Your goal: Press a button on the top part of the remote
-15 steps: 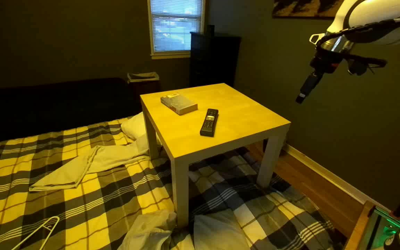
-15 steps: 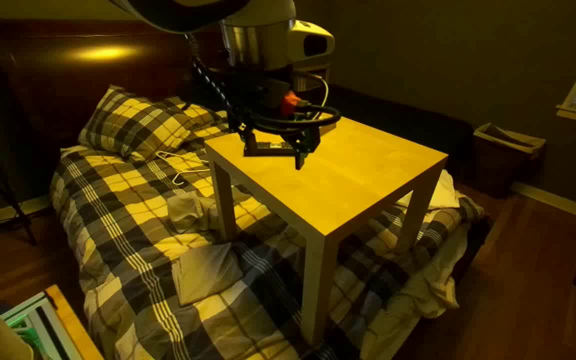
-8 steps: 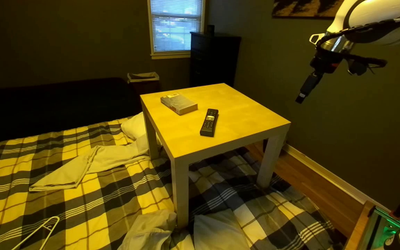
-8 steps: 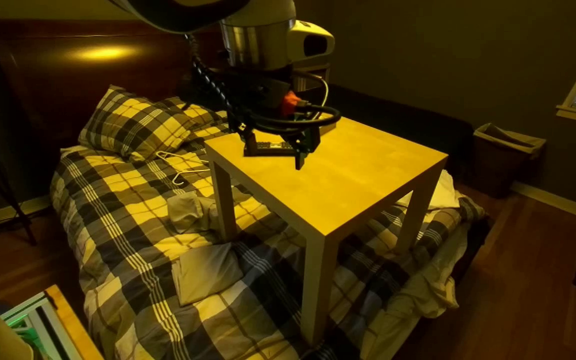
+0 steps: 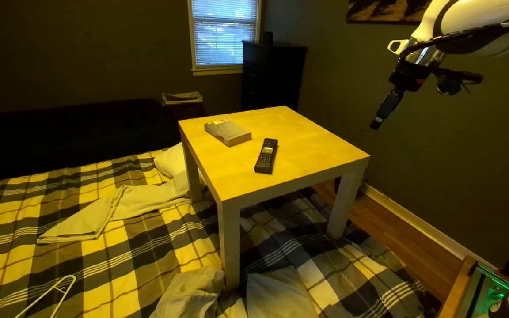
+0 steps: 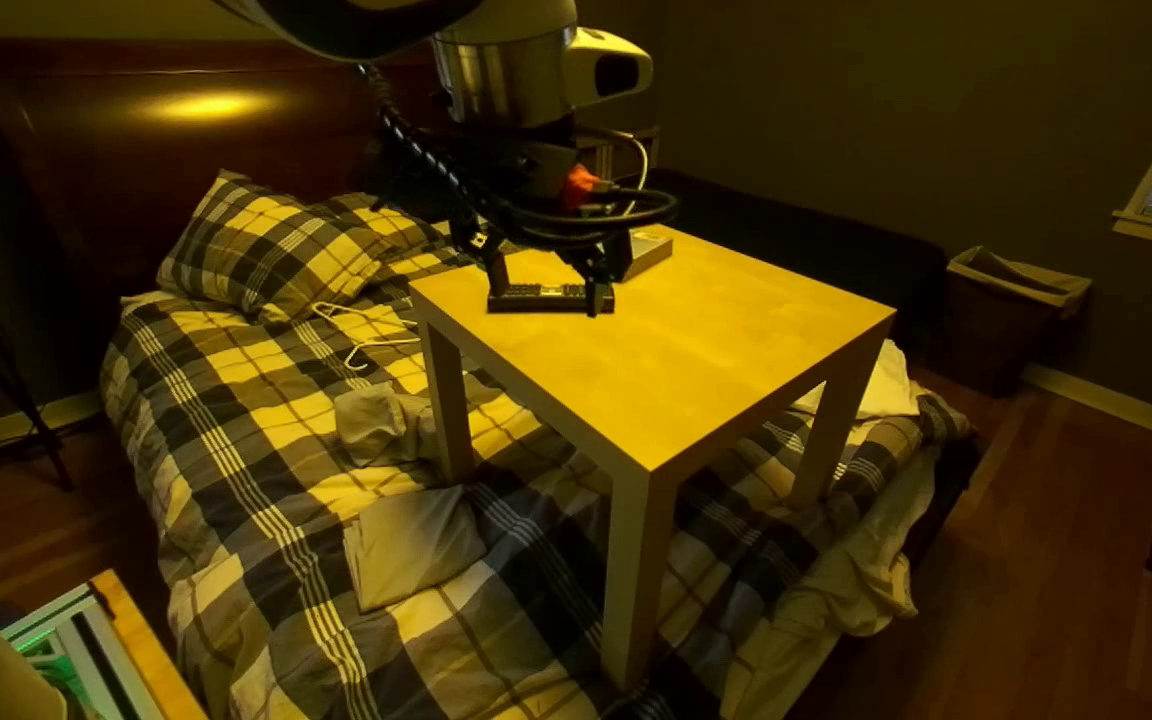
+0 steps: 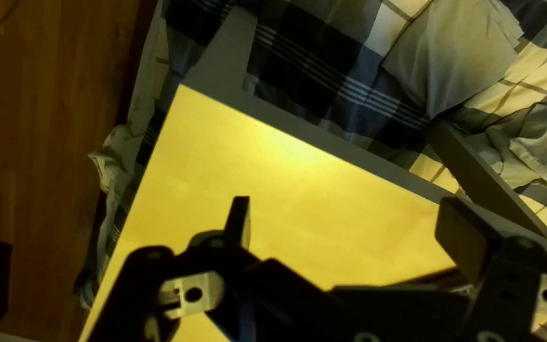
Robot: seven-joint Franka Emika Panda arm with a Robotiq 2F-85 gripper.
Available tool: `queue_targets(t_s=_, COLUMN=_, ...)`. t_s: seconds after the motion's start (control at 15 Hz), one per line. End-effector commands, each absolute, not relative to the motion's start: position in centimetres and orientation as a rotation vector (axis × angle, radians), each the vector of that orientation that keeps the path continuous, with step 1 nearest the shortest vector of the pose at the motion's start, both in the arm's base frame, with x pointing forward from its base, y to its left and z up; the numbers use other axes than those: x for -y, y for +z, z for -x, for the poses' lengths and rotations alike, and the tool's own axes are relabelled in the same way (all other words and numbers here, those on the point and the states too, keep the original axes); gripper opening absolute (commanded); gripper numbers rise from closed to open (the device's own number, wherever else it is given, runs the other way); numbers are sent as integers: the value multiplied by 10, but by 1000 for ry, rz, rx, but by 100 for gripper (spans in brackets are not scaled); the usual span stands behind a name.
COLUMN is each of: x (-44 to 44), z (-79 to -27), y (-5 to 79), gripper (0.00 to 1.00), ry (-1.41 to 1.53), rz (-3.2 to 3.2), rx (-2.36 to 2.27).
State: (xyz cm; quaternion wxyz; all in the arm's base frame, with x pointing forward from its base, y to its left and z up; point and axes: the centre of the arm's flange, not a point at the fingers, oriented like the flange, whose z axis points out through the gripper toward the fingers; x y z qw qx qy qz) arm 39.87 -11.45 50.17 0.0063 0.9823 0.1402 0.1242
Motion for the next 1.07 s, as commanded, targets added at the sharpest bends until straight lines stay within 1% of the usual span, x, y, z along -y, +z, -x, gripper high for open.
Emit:
queue_targets(t_s=0.0, x=82, z=-432, y=505, gripper=100, ry=500, rz=-3037, rx=-645)
queue_targets(t_s=0.4, x=29, z=-487, y=500, gripper=100, ry=723, rz=-2971, rx=-924)
queue_targets(t_s=0.73, x=-7, z=-536, y=483, gripper=100, ry=788, rz=-2933, rx=-1041)
queue_targets(t_s=0.87, x=-16, z=-553, y=477, gripper=72, ry=802, rz=-2908, rx=-1052)
queue_targets(t_s=0.93, x=-20, z=-561, y=473, gripper=66, ry=805, rz=-2890, rx=-1051)
queue_targets(t_s=1.0, x=-23, z=-570, y=469, gripper=56, ry=806, rz=-2872, rx=-1048)
